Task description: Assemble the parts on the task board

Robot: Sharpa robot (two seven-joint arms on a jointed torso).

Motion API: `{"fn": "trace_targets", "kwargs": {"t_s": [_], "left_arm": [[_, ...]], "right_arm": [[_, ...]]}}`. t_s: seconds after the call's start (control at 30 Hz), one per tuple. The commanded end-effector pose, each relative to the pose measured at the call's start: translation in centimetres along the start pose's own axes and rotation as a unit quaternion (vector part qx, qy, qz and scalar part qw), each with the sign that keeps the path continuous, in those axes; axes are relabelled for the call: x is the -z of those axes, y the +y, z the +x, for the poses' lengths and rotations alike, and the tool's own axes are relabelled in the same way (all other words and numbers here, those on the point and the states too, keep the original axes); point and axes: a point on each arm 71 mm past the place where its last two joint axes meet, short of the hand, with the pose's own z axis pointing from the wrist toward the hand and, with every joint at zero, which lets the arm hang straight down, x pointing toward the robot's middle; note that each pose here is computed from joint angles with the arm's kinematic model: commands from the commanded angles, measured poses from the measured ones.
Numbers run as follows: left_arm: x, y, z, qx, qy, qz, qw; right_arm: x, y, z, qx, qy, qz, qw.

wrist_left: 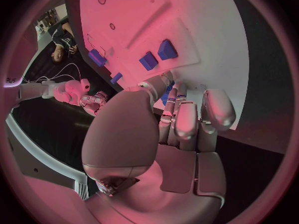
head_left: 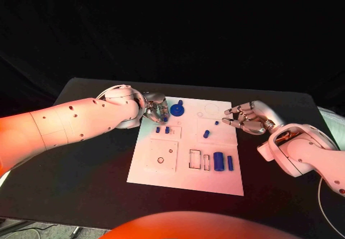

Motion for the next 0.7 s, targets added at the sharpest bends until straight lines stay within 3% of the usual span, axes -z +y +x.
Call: {"fn": "trace_targets", "kwargs": {"t_s": [0.03, 0.23, 0.4, 0.6, 0.7], "left_arm": [[0.06, 0.09, 0.01, 0.000, 0.003, -0.002, 1.000], [0.42, 0.64, -0.38, 0.011, -0.017, 0.000, 1.000], [1.00, 1.57, -1.22, 0.086, -0.057, 0.007, 0.995], [1.98, 2.94, -2.34, 0.235, -0.113, 0.024, 0.965], [2.56, 3.51, -2.74, 0.323, -0.140, 0.029, 0.935]], "right_arm": [[0.0, -0.1, 0.0, 0.003, 0.004, 0.001, 1.000], [-0.1, -0.7, -0.2, 0.011, 0.001, 0.010, 1.000], [-0.3, -1.6, -0.5, 0.046, 0.010, 0.021, 0.999], [-0.9, -1.5, -0.6, 0.146, 0.034, 0.014, 0.989], [-1.3, -1.1, -0.6, 0.189, 0.043, 0.009, 0.981]]}}
